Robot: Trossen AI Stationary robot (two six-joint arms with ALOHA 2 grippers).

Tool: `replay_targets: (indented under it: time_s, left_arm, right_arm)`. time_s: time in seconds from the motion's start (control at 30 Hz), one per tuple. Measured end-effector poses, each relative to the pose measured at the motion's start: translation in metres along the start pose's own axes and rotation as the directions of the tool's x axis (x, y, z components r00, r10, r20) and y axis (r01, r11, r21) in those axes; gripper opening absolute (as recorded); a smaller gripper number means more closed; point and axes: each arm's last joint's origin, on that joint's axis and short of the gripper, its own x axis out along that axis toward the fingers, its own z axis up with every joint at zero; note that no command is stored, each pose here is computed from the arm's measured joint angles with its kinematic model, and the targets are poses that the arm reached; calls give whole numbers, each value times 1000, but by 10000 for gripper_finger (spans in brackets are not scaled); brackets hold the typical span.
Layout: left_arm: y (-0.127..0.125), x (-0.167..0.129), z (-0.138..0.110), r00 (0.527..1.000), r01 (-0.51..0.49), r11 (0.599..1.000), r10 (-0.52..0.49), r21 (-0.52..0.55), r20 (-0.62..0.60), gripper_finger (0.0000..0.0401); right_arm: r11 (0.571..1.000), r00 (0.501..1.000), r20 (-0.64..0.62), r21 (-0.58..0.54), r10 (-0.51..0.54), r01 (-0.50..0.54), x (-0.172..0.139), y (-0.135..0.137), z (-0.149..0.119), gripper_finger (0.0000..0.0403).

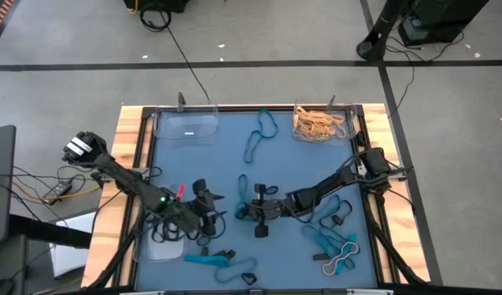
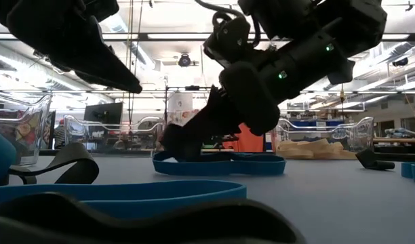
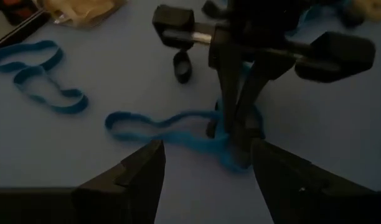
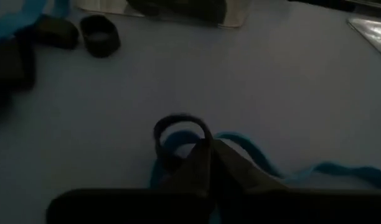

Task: Sort rubber bands into baskets
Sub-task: Put the small black rubber band into the bottom left transparent bin

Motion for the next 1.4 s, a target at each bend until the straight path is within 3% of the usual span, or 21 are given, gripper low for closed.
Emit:
replay_targets:
  time_s: [0.23, 0.33, 0.5, 0.77, 0.93, 1.1, 1.4]
  left_arm:
    - [-5, 0, 9, 991, 81, 997, -79, -9, 104, 238]
    - [-6, -1, 11, 987, 98, 995, -97, -3, 125, 238]
    - [-6, 1, 9, 990, 84, 996, -84, 10, 113, 238]
    - [-7, 15, 1, 995, 46, 999, -48, 24, 89, 238]
    - [-3, 20, 1, 996, 13, 1000, -15, 16, 91, 229]
    - [-1, 21, 4, 993, -15, 1000, 15, 2, 115, 177]
    - [-1, 22, 3, 995, 0, 1000, -2, 15, 98, 34]
  right_arm:
    - [993, 995, 42, 76, -95, 91, -7, -3, 12, 41]
    - [991, 993, 53, 91, -105, 100, -10, -5, 15, 34]
    - [989, 991, 83, 115, -105, 95, -13, -6, 22, 10]
    - [970, 973, 170, 212, -157, 120, -13, -12, 32, 33]
    - [971, 974, 177, 219, -140, 100, -13, -14, 32, 19]
    - [971, 974, 179, 219, -137, 96, -13, -13, 33, 14]
    - [967, 973, 185, 238, -139, 93, -13, -14, 33, 31]
